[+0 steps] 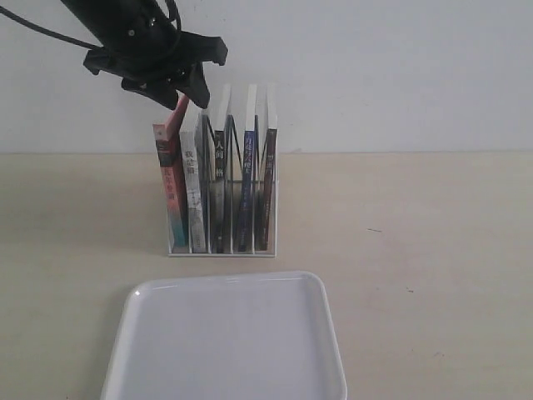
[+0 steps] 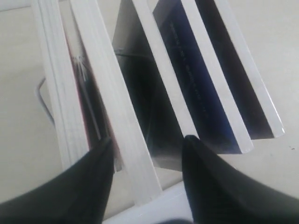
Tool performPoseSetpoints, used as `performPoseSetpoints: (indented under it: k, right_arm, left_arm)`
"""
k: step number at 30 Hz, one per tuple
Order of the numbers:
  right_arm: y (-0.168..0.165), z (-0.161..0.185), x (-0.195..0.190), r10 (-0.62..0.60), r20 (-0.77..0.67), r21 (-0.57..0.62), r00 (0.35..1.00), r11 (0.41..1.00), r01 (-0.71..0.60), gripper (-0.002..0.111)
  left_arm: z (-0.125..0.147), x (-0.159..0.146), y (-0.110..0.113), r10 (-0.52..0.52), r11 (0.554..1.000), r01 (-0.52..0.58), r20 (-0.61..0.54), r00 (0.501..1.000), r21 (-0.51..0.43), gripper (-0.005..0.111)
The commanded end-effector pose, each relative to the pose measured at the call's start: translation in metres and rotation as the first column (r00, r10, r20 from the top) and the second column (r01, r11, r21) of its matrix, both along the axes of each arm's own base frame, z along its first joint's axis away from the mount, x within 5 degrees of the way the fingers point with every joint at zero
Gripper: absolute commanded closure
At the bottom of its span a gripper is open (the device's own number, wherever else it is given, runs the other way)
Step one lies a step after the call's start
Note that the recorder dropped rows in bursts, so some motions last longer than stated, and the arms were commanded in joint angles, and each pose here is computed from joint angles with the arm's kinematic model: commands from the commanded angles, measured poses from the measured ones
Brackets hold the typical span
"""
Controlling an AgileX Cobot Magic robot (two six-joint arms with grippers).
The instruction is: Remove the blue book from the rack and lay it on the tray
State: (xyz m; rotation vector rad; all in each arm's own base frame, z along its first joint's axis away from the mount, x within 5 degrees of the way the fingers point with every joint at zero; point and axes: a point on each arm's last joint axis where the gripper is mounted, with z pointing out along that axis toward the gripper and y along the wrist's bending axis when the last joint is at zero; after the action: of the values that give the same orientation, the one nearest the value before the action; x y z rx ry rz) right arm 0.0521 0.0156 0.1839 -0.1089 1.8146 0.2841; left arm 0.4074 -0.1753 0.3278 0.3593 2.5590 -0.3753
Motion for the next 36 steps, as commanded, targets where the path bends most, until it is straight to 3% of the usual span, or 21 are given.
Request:
performPoseSetpoints:
  k: [1, 30, 36]
  right_arm:
    - [0.0, 0.001, 0.0, -0.003, 0.019, -0.005, 1.0, 1.0, 0.003, 0.108]
    - [0.0, 0.001, 0.0, -0.003, 0.019, -0.005, 1.0, 1.0, 0.003, 0.108]
    - [0.0, 0.001, 0.0, -0.003, 0.019, -0.005, 1.0, 1.0, 0.003, 0.108]
  left_arm:
    - [-0.005, 0.001, -0.002, 0.014, 1.0, -0.014, -0.021, 1.0, 0.001, 0.062]
    - [-0.039, 0.014, -0.006, 0.028, 0.999, -0.023, -0.09, 0.996, 0.047, 0.062]
    - [-0.039, 0.014, -0.006, 0.031, 0.999, -0.027, -0.093, 0.995, 0.046, 0.076]
